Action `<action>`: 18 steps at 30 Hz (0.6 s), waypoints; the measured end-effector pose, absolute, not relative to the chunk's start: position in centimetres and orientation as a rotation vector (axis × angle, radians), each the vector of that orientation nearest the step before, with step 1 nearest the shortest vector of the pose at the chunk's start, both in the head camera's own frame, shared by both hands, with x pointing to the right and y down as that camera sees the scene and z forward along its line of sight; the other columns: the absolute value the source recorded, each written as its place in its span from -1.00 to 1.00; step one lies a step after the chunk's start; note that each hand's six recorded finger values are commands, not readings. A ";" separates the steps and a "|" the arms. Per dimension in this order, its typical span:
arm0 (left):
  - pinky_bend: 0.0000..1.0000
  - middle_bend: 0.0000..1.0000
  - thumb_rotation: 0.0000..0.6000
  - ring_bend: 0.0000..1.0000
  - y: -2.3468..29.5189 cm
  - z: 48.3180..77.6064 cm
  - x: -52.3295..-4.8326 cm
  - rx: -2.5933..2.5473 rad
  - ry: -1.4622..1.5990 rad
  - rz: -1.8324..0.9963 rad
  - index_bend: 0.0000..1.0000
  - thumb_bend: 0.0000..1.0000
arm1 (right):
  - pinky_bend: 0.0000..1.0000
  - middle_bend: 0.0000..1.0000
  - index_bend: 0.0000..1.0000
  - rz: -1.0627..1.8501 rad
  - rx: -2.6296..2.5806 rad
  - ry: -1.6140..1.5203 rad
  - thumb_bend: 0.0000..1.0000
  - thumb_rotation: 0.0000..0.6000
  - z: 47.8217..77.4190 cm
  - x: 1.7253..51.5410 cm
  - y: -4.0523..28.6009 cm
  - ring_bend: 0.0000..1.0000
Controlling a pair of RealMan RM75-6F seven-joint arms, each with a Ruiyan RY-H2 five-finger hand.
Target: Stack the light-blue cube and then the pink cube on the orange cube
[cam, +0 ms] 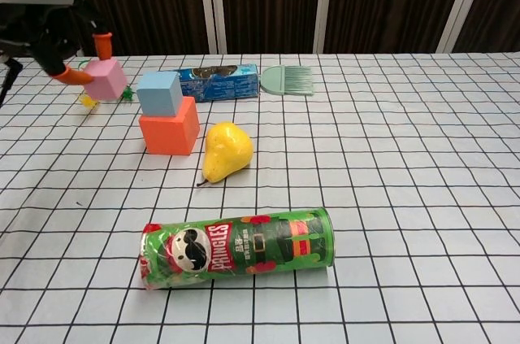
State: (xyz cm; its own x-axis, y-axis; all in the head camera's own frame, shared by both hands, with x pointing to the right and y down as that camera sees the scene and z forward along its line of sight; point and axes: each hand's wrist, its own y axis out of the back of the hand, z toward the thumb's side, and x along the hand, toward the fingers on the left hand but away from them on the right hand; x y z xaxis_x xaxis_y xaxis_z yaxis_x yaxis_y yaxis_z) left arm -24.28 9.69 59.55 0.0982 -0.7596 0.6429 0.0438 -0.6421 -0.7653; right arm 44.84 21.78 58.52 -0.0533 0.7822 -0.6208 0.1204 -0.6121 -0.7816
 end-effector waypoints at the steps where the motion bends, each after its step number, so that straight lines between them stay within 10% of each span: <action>1: 0.78 0.70 1.00 0.58 8.9 59.6 -23.8 -1.736 0.713 -1.608 -0.13 -0.24 | -0.67 -0.73 -0.77 1.715 -1.722 -0.959 -0.65 1.00 58.5 44.8 21.8 -0.69; 18: 0.78 0.70 1.00 0.58 5.5 61.1 -20.0 -1.676 0.718 -1.644 -0.12 -0.24 | -0.67 -0.73 -0.77 1.710 -1.706 -0.957 -0.65 1.00 58.4 44.8 21.6 -0.69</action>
